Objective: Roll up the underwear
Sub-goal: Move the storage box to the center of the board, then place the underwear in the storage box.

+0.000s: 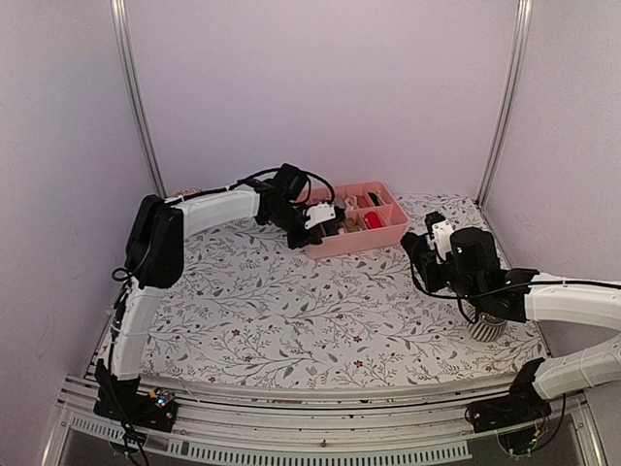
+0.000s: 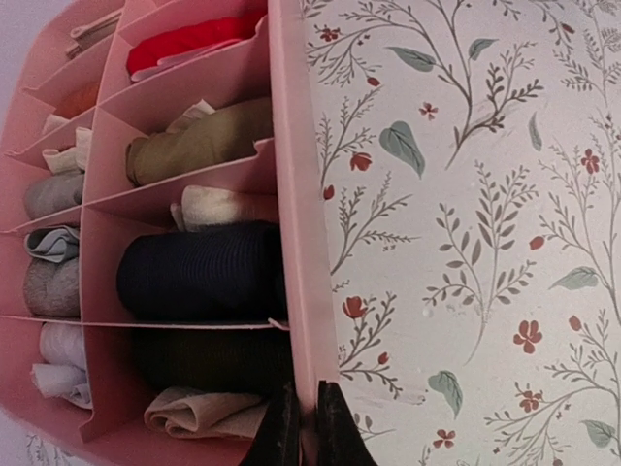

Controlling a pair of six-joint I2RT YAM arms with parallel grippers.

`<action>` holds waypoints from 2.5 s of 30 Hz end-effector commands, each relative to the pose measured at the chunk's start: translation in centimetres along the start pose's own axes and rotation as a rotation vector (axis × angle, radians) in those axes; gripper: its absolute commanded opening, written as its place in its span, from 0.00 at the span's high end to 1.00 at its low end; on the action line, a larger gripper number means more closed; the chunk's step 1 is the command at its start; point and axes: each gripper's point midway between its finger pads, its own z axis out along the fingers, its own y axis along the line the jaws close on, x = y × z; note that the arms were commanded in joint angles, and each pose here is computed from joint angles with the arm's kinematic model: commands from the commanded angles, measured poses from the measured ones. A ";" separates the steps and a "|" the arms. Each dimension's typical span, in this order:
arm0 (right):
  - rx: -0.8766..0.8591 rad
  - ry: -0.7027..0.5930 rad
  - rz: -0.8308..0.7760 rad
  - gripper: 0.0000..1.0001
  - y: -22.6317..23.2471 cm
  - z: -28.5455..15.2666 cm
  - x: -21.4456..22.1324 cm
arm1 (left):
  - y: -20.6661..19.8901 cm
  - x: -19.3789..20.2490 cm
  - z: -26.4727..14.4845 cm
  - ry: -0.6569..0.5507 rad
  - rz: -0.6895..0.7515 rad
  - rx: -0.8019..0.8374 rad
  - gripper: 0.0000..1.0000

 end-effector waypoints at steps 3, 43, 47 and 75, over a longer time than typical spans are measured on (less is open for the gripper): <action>0.062 0.003 0.031 0.98 -0.5 1.2 -0.8 | -8.7 2.7 -1.3 0.081 -0.045 0.268 0.96; 0.155 0.364 0.200 0.98 2.1 12.1 -1.7 | -14.5 -1.3 -17.2 -0.425 -0.164 0.123 0.01; 0.123 0.383 0.207 0.98 2.7 12.4 -0.9 | -13.6 -1.2 -18.9 -0.496 -0.165 -0.004 0.02; 0.116 0.557 0.195 0.98 2.7 15.1 7.2 | -14.2 0.1 -19.0 -0.587 -0.130 -0.096 0.01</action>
